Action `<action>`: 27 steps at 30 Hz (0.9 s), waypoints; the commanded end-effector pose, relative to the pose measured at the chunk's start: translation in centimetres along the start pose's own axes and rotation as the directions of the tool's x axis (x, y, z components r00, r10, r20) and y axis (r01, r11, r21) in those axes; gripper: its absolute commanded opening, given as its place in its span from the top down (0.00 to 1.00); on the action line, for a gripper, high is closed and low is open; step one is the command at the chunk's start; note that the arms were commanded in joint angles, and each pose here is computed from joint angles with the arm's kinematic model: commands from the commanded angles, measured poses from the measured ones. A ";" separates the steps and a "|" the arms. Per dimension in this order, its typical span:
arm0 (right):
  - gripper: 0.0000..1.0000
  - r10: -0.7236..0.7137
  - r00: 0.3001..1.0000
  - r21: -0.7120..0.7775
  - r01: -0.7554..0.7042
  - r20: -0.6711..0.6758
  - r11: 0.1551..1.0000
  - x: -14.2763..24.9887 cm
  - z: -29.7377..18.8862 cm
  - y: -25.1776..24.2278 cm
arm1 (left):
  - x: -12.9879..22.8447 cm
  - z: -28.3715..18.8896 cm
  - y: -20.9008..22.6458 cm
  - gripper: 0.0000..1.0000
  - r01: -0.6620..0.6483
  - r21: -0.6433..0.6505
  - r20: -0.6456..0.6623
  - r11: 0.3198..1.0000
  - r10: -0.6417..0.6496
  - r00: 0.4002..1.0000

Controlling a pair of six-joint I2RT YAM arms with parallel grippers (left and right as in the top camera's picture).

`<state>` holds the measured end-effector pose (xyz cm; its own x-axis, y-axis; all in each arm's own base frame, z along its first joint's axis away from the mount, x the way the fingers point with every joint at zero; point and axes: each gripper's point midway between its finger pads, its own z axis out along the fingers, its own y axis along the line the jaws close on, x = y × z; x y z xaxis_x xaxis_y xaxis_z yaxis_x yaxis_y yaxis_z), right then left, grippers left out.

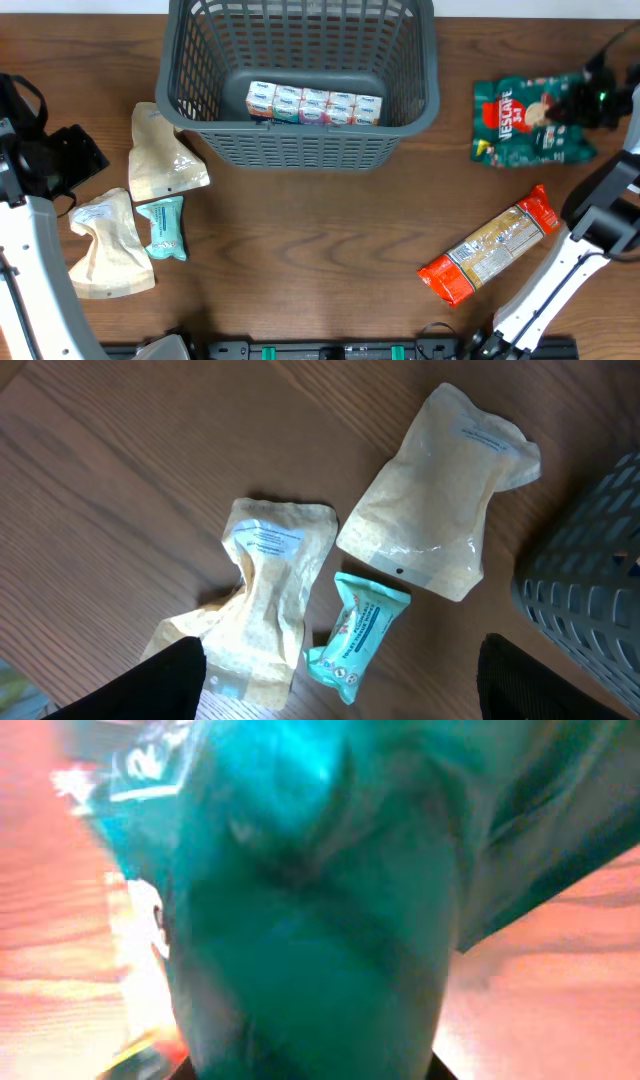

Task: Pack container
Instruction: 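Lift the Nescafé bag over and drop it into the basket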

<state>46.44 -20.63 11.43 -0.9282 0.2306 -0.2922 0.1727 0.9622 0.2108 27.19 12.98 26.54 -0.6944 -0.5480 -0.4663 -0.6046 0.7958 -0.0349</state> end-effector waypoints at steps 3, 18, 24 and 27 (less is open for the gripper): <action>0.99 -0.132 0.914 0.148 0.081 0.383 0.986 -3.6 -18.5 8.4 | -0.3 -0.4 -0.2 0.23 -0.027 0.004 0.013 1.000 0.027 1.000; 0.99 -0.317 0.441 0.159 0.358 0.840 0.920 -3.0 -37.4 28.9 | -0.3 -0.4 -0.2 0.23 -0.038 0.004 0.013 0.999 0.038 0.999; 0.99 -0.500 0.251 0.199 0.704 0.829 0.682 -1.3 -34.9 38.7 | -0.3 -0.4 -0.2 0.23 -0.038 0.004 0.012 0.999 0.038 0.999; 0.99 -0.553 0.153 0.216 0.811 0.819 0.544 -0.2 -32.8 43.1 | -0.3 -0.4 -0.2 0.23 -0.039 0.004 0.012 0.999 0.038 0.999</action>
<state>44.27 10.83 50.42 -0.1291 -0.2883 -0.9488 -0.4299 0.8785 -0.2084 27.18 12.97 26.53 -0.7062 -0.5329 -0.4662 -0.5912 0.8061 -0.0258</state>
